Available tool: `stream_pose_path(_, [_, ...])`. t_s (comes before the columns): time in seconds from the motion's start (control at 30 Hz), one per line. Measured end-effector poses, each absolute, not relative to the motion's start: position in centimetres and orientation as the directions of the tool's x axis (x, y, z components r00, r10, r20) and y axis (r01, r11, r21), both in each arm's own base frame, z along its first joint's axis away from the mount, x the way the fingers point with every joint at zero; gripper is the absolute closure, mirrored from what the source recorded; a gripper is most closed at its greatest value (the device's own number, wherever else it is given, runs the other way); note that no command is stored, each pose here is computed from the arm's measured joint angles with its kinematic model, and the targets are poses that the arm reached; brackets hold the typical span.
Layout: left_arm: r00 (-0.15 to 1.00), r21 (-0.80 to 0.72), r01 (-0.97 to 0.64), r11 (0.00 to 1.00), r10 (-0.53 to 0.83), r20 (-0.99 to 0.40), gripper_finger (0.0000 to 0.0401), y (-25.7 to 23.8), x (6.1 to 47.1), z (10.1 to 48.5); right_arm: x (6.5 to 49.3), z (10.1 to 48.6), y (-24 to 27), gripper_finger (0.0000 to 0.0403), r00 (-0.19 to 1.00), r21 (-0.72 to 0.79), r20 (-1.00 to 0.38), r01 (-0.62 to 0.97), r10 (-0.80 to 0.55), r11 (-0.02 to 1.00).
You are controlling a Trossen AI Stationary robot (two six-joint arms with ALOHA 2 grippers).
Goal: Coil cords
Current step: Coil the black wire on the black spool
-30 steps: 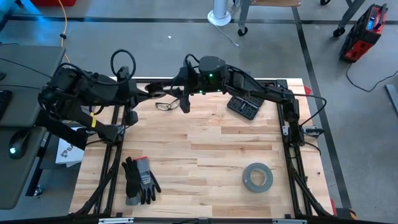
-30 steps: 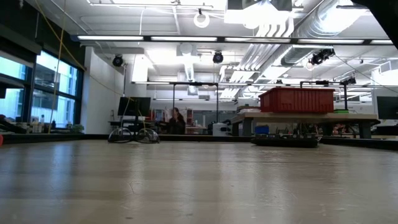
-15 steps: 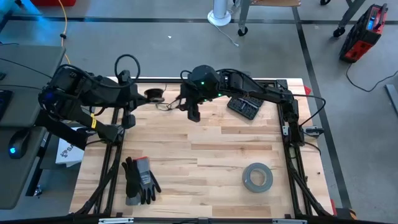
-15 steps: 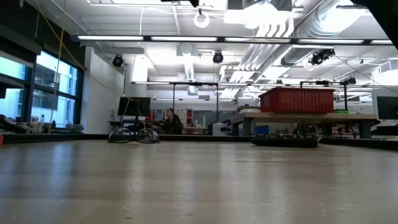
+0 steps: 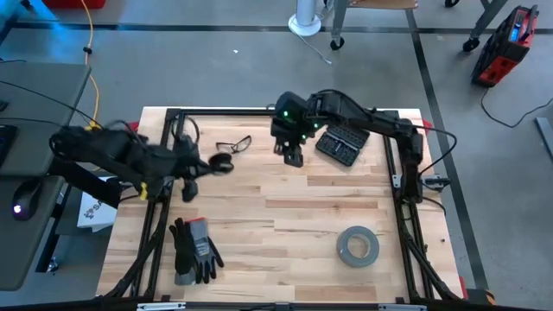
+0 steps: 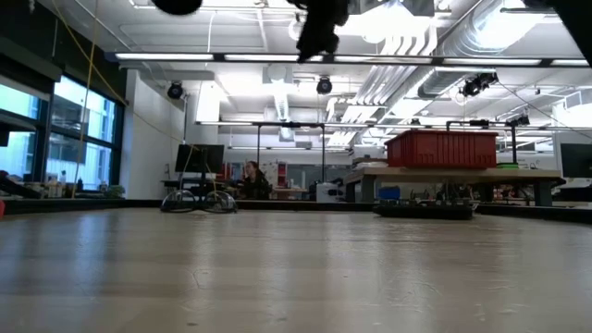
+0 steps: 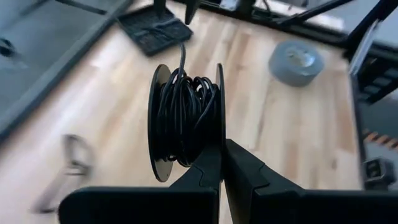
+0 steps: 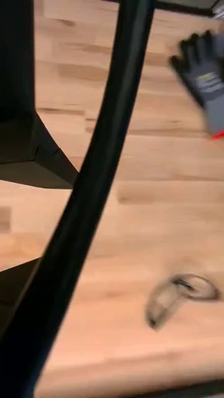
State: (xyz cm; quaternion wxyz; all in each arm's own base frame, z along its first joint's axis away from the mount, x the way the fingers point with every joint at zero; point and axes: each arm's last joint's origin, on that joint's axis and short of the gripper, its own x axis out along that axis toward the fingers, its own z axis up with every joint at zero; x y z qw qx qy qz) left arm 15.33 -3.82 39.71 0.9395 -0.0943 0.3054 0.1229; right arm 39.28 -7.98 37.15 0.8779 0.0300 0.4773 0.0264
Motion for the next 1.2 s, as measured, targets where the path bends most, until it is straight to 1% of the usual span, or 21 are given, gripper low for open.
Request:
stream_pose_path(0.1, [0.822, -0.196, -0.309, 0.931, 0.158, -0.547, 0.0401, -4.0, 15.8, 36.2, 37.7, 34.9, -7.3, 0.0234, 0.512, 0.106, -0.854, 0.002, 0.09, 0.994])
stream_pose_path(0.2, [0.868, -0.296, -0.335, 0.894, 0.171, -0.467, 0.0401, -4.0, 16.5, 33.5, 34.3, 32.9, -6.7, 0.0234, 0.535, 0.159, -0.84, 0.092, 0.086, 0.983])
stream_pose_path(0.27, [0.891, -0.339, -0.331, 0.881, 0.175, -0.418, 0.0401, -3.8, 16.8, 31.7, 31.5, 31.9, -6.2, 0.0234, 0.592, 0.192, -0.804, 0.184, 0.048, 0.964])
stream_pose_path(0.37, [0.916, -0.411, -0.34, 0.846, 0.198, -0.35, 0.0401, -3.3, 17.1, 28.8, 27.9, 31.1, -5.5, 0.0234, 0.735, 0.309, -0.678, 0.317, -0.026, 0.897])
stream_pose_path(0.43, [0.922, -0.479, -0.354, 0.803, 0.213, -0.324, 0.0401, -2.9, 17.4, 26.4, 26.2, 30.2, -4.7, 0.0234, 0.804, 0.409, -0.591, 0.376, -0.073, 0.831])
stream_pose_path(0.53, [0.945, -0.633, -0.317, 0.707, 0.184, -0.269, 0.0401, -2.6, 17.7, 22.8, 24.5, 28.3, -3.5, 0.0234, 0.844, 0.498, -0.516, 0.433, -0.145, 0.751])
stream_pose_path(0.6, [0.954, -0.705, -0.299, 0.643, 0.175, -0.245, 0.0401, -2.6, 17.7, 20.4, 24.1, 27.3, -2.7, 0.0234, 0.866, 0.534, -0.472, 0.432, -0.168, 0.727])
stream_pose_path(0.7, [0.939, -0.779, -0.344, 0.524, 0.191, -0.286, 0.0401, -2.5, 17.6, 16.9, 23.9, 26.0, -1.8, 0.0234, 0.871, 0.537, -0.464, 0.422, -0.162, 0.73])
stream_pose_path(0.8, [0.932, -0.843, -0.354, 0.404, 0.23, -0.281, 0.0401, -2.5, 18.0, 15.3, 23.9, 25.5, -1.5, 0.0234, 0.866, 0.533, -0.471, 0.43, -0.167, 0.729])
stream_pose_path(0.83, [0.931, -0.853, -0.352, 0.386, 0.239, -0.276, 0.0401, -2.5, 18.3, 15.0, 23.9, 25.5, -1.4, 0.0234, 0.865, 0.526, -0.471, 0.431, -0.171, 0.734])
stream_pose_path(0.93, [0.926, -0.855, -0.356, 0.377, 0.27, -0.266, 0.0401, -2.6, 19.3, 14.3, 23.9, 25.4, -1.4, 0.0234, 0.862, 0.511, -0.473, 0.435, -0.18, 0.741])
stream_pose_path(1.0, [0.913, -0.849, -0.387, 0.358, 0.277, -0.299, 0.0401, -2.8, 20.1, 13.4, 23.9, 25.5, -1.4, 0.0234, 0.862, 0.51, -0.472, 0.437, -0.183, 0.741])
stream_pose_path(1.07, [0.889, -0.846, -0.439, 0.301, 0.283, -0.36, 0.0401, -2.9, 20.7, 12.0, 23.9, 25.4, -1.4, 0.0234, 0.862, 0.509, -0.473, 0.437, -0.184, 0.741])
stream_pose_path(1.1, [0.885, -0.848, -0.445, 0.287, 0.289, -0.366, 0.0401, -2.9, 21.0, 11.5, 23.9, 25.4, -1.4, 0.0234, 0.862, 0.509, -0.473, 0.437, -0.184, 0.741])
stream_pose_path(1.2, [0.912, -0.904, -0.341, 0.257, 0.325, -0.252, 0.0401, -3.1, 22.2, 11.6, 23.9, 25.5, -1.4, 0.0234, 0.863, 0.509, -0.471, 0.436, -0.184, 0.743])
